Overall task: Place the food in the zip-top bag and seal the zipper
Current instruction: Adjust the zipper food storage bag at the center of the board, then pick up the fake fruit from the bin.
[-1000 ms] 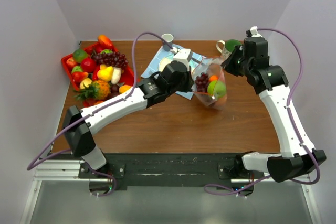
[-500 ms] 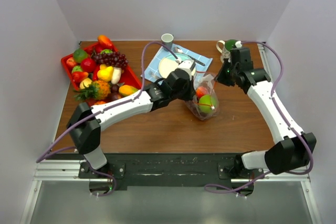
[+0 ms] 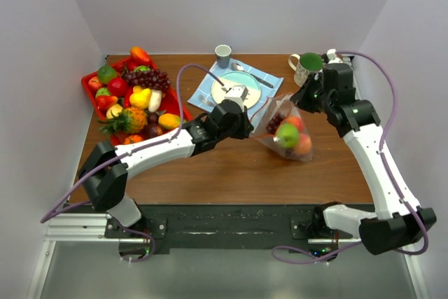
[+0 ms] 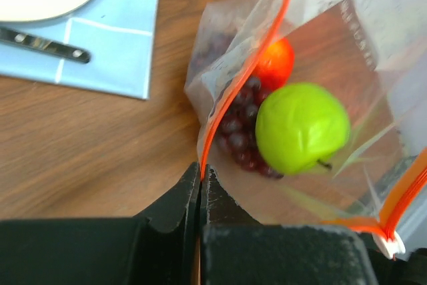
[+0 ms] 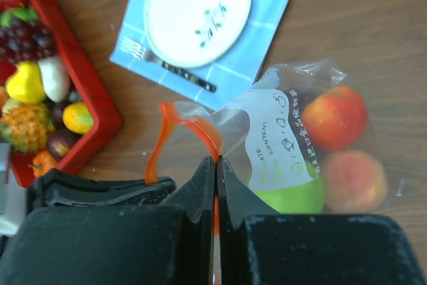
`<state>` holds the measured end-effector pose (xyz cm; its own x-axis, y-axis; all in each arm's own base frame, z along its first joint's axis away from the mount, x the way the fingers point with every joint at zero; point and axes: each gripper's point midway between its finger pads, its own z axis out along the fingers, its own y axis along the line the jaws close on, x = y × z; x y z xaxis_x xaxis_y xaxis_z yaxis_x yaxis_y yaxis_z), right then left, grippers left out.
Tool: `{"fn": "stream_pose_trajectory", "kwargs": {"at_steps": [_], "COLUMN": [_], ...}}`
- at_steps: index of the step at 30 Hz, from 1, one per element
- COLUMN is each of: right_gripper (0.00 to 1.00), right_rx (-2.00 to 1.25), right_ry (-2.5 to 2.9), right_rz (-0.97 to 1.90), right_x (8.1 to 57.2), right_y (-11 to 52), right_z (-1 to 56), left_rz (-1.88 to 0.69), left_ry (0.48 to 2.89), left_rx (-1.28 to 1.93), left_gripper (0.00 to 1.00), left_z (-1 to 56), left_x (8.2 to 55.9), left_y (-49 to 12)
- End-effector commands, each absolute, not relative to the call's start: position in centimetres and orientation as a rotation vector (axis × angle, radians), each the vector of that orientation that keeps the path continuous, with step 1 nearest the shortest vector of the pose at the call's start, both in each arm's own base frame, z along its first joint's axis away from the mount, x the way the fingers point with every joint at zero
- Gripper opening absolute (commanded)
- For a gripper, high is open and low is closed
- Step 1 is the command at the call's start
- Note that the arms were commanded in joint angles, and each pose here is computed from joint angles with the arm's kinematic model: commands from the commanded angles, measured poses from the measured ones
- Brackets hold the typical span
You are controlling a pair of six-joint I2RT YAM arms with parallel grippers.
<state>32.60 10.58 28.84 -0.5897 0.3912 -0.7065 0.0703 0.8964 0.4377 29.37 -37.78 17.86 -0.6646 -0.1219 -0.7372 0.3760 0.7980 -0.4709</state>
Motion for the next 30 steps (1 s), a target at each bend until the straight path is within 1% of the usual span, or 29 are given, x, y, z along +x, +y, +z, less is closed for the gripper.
{"fn": "stream_pose_trajectory", "kwargs": {"at_steps": [1,3,5,6,8,9,11,12,14,15,17,19,20,21,22,24,26,30], "right_gripper": [0.0,0.0,0.0,0.0,0.0,0.0,0.0,0.0,0.0,0.0,0.0,0.0,0.0,0.0,0.0,0.0,0.0,0.0], "right_rx": [0.314,0.31,0.304,0.3,0.288,0.284,0.276,0.27,0.266,0.263,0.251,0.245,0.24,0.237,0.236,0.235,0.23,0.217], "right_ry": [2.195,2.219,2.221,2.218,2.203,2.197,2.204,2.203,2.212,2.212,2.216,2.216,2.217,2.215,2.212,2.217,2.218,2.221], "right_rz": [0.592,0.639,0.692,0.715,0.755,0.761,0.769,0.778,0.783,0.788,0.791,0.79,0.788,0.788,0.788,0.788,0.791,0.8], "right_x": [34.2,34.2,34.2,34.1,34.0,34.1,33.8,33.8,33.6,33.5,33.4,33.5,33.4,33.5,33.6,33.6,33.7,33.9], "right_y": [12.9,13.7,14.6,15.0,15.9,16.2,16.7,16.9,17.2,17.3,17.6,17.7,17.8,17.8,17.9,18.0,18.1,18.4], "right_z": [26.0,24.9,24.6,24.5,24.8,24.9,24.6,24.5,24.1,24.1,23.9,23.8,23.8,23.8,23.7,23.4,23.3,23.1], "left_rz": [-0.805,-0.802,-0.773,-0.742,-0.713,-0.679,-0.62,-0.59,-0.534,-0.469,-0.367,-0.226,-0.191,-0.139,-0.121,-0.076,-0.074,0.057], "left_ry": [2.097,2.112,2.106,2.115,2.068,2.069,2.042,2.03,2.015,2.029,2.011,2.005,2.004,1.995,1.995,2.001,2.035,2.108], "left_rx": [0.134,0.139,0.121,0.111,0.064,0.036,-0.015,-0.051,-0.104,-0.151,-0.262,-0.406,-0.443,-0.515,-0.554,-0.643,-0.649,-0.718], "left_gripper": [0.06,0.1,0.25,0.35,0.41,0.48,0.57,0.63,0.67,0.71,0.73,0.77,0.79,0.8,0.81,0.81,0.8,0.78], "left_z": [17.8,17.0,17.4,16.9,18.8,19.5,20.6,21.5,22.3,22.2,22.9,23.2,23.2,23.2,23.1,22.3,21.4,17.4], "left_x": [30.3,30.1,30.1,30.0,30.3,30.4,31.1,31.5,32.1,32.7,33.5,34.0,34.1,34.5,34.7,35.3,35.6,34.9], "left_y": [-37.1,-36.8,-35.9,-35.1,-33.4,-31.7,-29.6,-27.8,-25.4,-23.3,-19.9,-15.1,-13.7,-10.9,-9.7,-6.5,-6.1,-4.6]}}
